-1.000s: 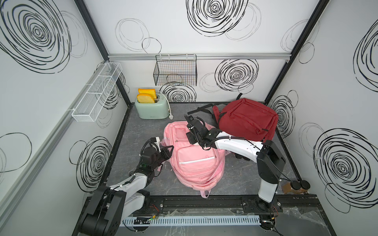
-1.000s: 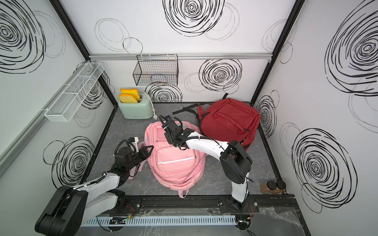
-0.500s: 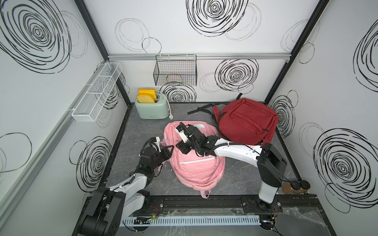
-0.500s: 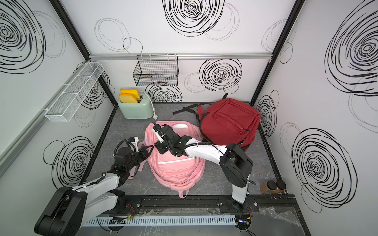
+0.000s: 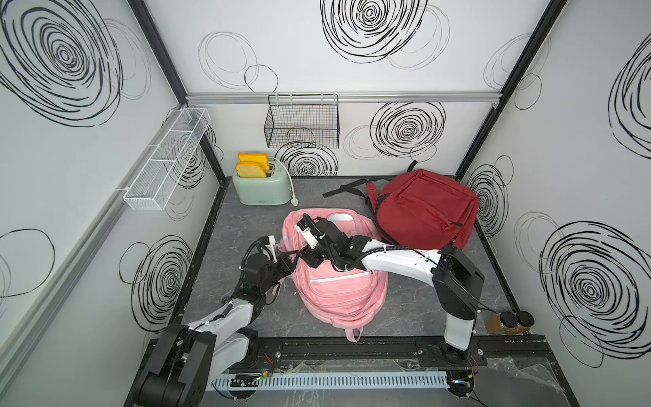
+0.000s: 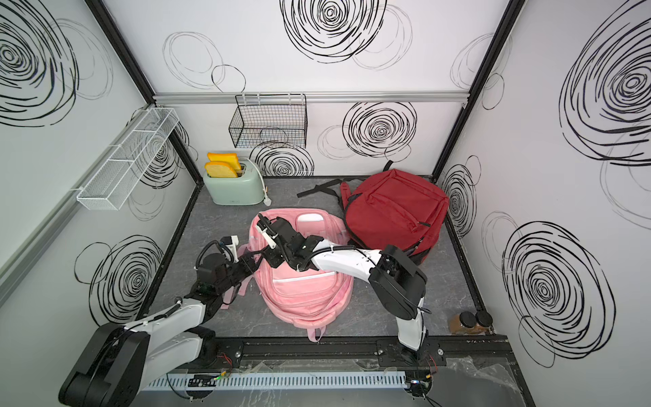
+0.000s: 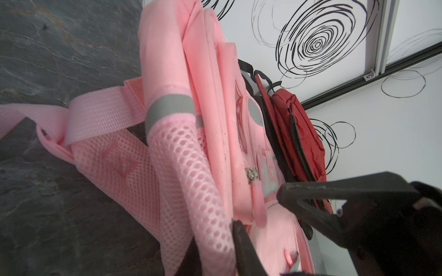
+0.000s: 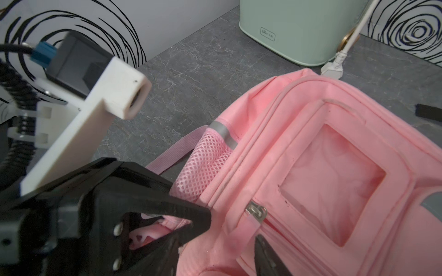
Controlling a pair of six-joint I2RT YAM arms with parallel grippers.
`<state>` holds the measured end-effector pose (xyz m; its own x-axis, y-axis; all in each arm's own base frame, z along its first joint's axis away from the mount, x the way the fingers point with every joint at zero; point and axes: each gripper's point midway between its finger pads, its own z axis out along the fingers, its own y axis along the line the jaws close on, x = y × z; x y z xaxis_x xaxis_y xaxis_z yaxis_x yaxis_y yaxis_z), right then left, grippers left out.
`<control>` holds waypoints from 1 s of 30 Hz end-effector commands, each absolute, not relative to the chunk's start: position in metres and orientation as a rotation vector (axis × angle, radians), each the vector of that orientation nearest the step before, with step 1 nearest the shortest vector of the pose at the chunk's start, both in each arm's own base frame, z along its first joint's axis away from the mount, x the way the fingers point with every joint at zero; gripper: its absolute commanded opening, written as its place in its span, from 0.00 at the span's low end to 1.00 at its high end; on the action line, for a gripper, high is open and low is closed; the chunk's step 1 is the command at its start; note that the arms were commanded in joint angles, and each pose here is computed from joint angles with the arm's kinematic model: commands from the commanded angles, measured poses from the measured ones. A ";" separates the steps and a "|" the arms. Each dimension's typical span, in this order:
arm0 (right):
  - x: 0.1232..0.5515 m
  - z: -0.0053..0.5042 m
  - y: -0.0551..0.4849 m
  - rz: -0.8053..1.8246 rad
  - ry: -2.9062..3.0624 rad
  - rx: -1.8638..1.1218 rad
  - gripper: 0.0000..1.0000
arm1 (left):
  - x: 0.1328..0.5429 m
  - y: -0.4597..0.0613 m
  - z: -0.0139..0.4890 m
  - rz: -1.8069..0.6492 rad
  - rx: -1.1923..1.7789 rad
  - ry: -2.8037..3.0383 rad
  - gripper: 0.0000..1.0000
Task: Zip up the backpack
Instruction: Zip the zipper on the backpack.
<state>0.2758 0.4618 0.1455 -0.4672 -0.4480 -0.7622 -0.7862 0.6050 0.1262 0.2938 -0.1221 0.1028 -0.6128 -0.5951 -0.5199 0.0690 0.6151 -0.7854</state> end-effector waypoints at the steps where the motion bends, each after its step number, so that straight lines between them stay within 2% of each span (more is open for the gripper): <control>1: 0.287 0.145 0.461 0.526 2.116 -0.988 0.53 | 0.299 -0.135 0.142 -1.118 -0.311 1.895 0.00; 20: 0.299 0.116 0.459 0.382 2.159 -1.052 0.40 | 0.301 -0.135 0.137 -1.121 -0.320 1.904 0.00; 30: 0.303 0.101 0.455 0.385 2.197 -1.067 0.24 | 0.300 -0.135 0.137 -1.119 -0.319 1.903 0.00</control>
